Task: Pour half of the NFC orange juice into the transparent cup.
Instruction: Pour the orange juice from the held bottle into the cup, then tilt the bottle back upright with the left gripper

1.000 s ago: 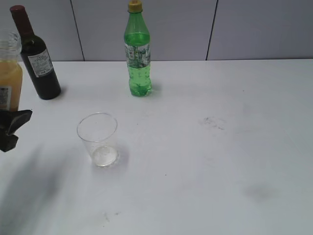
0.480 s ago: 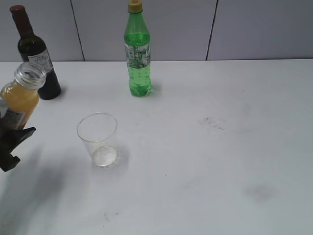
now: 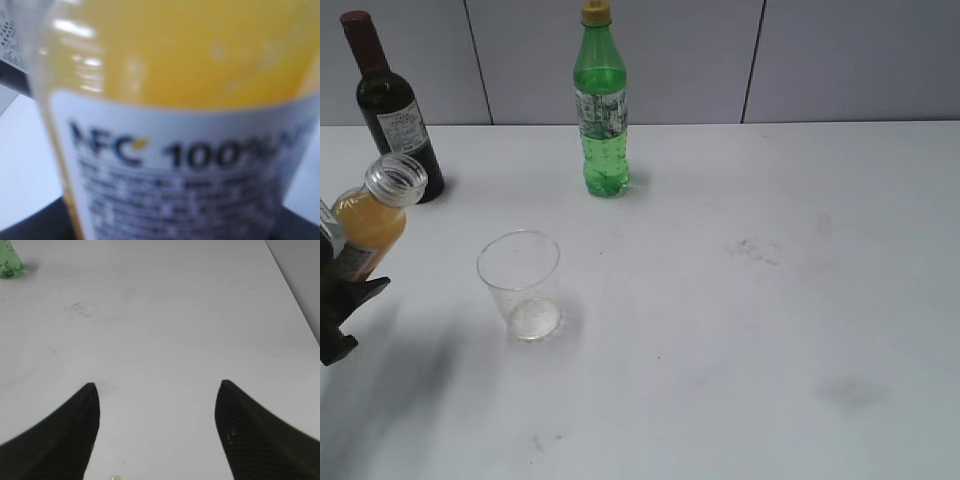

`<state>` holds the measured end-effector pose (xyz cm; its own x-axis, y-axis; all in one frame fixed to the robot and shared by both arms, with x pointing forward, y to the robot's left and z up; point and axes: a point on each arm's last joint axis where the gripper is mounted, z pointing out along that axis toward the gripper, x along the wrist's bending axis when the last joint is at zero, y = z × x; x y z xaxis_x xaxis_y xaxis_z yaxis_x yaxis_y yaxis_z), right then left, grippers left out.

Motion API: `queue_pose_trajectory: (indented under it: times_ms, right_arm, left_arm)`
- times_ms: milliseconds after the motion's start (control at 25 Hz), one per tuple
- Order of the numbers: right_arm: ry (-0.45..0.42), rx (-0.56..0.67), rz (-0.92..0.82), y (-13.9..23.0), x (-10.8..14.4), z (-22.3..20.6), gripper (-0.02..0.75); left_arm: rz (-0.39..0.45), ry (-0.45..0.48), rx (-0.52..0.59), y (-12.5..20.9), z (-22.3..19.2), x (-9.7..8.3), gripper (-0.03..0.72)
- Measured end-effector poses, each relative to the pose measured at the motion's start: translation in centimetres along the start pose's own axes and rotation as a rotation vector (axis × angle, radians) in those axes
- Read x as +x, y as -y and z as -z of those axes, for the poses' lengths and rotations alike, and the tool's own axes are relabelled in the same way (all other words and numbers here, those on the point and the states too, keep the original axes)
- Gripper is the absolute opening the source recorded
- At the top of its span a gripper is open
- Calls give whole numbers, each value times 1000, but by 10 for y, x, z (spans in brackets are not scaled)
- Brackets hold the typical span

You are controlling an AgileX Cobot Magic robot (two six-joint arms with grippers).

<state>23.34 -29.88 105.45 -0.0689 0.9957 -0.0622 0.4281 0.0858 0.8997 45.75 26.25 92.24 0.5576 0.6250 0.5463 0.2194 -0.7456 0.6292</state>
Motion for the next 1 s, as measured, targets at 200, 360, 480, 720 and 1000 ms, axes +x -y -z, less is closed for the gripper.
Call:
queue_pose_trajectory:
  times_ms: [200, 360, 480, 720, 1000]
  right_arm:
    - [0, 0, 0, 0, 0, 0, 552]
    - [0, 0, 0, 0, 0, 0, 552]
    - [0, 0, 0, 0, 0, 0, 552]
    - [0, 0, 0, 0, 0, 0, 552]
    - [0, 0, 0, 0, 0, 0, 552]
  left_arm:
    - [-48, -16, 11, 1, 0, 1, 473]
    - [-62, -30, 22, 2, 0, 3, 473]
    - [-80, -24, 42, -3, -3, 4, 473]
    - [-141, -7, 72, -13, -17, 2, 473]
    - [-190, -17, 97, -12, -17, 1, 473]
